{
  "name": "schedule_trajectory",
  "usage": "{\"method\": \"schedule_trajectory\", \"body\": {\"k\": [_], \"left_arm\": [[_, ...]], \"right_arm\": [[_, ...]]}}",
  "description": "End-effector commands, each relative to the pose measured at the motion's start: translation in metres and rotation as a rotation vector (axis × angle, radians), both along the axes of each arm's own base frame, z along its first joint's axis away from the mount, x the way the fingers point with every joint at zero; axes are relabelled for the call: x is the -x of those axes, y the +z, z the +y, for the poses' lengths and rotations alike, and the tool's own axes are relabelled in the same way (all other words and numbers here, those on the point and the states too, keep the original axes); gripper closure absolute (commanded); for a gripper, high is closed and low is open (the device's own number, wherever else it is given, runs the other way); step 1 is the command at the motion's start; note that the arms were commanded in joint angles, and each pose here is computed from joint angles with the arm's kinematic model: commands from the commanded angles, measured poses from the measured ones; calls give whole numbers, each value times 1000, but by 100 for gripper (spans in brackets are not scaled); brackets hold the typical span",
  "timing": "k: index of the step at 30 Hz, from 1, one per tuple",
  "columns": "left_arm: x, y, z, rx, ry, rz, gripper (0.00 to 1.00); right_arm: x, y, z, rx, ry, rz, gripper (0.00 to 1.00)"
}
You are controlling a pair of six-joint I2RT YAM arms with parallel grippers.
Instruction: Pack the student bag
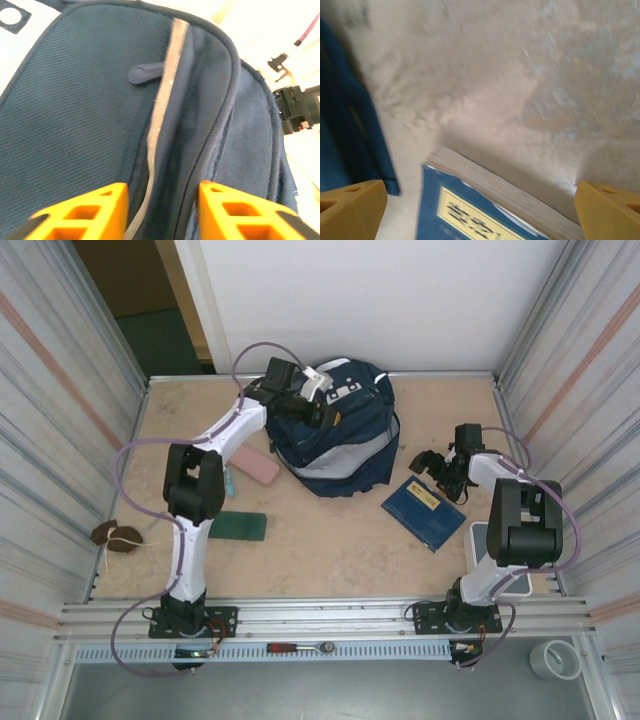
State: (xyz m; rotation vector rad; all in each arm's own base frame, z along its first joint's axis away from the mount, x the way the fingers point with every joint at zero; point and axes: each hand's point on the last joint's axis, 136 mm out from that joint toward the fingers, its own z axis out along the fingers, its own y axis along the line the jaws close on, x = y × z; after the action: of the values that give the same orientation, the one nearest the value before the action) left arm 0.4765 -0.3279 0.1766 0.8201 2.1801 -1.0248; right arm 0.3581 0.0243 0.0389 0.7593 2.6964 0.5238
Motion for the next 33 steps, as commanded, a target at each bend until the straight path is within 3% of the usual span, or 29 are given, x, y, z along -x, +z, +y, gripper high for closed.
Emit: {"method": "schedule_trajectory", "body": {"k": [1,6,12,16,19,23,26,33], "left_arm": [[0,34,22,21,144,-39,43],[42,17,42,38,276,38,24],[122,-33,49,-101,312,188,21],[173,-56,42,-106,305,291,21],[201,-67,37,-126,299,334,21],[232,-86,37,-185,296,424,22],[256,-96,32,-212,266,453,23],[297,-113,22,-267,229,482,28]], "right_arm": [[10,3,-2,3,72,45,4],[51,-2,9,-48,89,116,6],[99,0,44,-154,120,146,14],[122,8,93,-213,253,136,31],[136,13,121,-195,373,119,38],[144,11,120,-138,432,99,47],[139,9,105,-16,460,84,43],[145,-3,127,8,578,99,36]]}}
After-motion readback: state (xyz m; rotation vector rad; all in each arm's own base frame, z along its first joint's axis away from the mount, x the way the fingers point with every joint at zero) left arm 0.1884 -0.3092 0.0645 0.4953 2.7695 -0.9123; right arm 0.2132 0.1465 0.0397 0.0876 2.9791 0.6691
